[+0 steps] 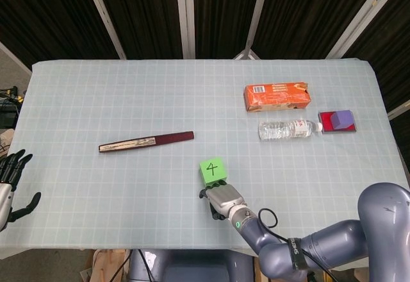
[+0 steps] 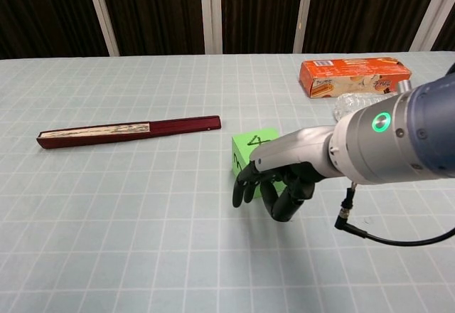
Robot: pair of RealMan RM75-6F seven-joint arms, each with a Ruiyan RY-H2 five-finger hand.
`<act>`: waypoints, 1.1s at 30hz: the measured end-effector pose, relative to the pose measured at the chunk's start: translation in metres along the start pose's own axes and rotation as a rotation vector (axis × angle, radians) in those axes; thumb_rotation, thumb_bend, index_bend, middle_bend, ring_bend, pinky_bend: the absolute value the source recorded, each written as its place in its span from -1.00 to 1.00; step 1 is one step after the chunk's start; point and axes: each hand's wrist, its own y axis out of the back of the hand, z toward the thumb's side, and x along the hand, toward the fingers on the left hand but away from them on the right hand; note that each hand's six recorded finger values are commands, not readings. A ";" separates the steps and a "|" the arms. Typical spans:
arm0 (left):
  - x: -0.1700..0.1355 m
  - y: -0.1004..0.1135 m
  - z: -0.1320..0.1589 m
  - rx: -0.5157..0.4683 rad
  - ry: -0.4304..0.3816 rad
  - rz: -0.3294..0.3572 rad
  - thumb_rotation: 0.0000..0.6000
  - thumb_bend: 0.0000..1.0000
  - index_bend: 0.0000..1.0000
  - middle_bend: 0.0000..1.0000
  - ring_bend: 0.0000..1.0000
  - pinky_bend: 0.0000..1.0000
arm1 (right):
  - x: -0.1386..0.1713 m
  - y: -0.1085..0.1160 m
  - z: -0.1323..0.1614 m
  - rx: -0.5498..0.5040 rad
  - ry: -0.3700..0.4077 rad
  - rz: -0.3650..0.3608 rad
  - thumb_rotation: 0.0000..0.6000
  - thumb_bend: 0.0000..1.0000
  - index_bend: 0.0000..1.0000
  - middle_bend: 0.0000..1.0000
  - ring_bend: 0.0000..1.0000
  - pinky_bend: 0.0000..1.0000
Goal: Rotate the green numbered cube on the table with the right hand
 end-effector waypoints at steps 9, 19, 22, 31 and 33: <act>0.000 -0.001 0.000 0.002 -0.002 -0.003 1.00 -0.12 -0.82 -1.00 -1.00 -0.92 | -0.009 0.008 0.006 -0.091 0.011 0.017 1.00 0.97 -0.54 -0.63 -0.72 -1.00; 0.001 -0.001 0.001 -0.001 -0.003 -0.007 1.00 -0.12 -0.82 -1.00 -1.00 -0.92 | -0.016 0.021 0.011 -0.193 0.019 0.001 1.00 0.98 -0.54 -0.63 -0.70 -1.00; 0.001 -0.001 0.001 -0.005 -0.006 -0.010 1.00 -0.12 -0.82 -1.00 -1.00 -0.92 | -0.016 0.022 0.014 -0.218 0.024 0.006 1.00 0.98 -0.54 -0.63 -0.69 -1.00; 0.001 -0.001 0.000 -0.008 -0.005 -0.010 1.00 -0.12 -0.82 -1.00 -1.00 -0.92 | -0.018 0.024 0.023 -0.281 0.050 0.021 1.00 0.98 -0.54 -0.62 -0.68 -1.00; 0.001 -0.001 0.000 -0.010 -0.006 -0.010 1.00 -0.12 -0.82 -1.00 -1.00 -0.92 | -0.019 0.026 0.025 -0.300 0.062 0.019 1.00 0.98 -0.54 -0.62 -0.68 -1.00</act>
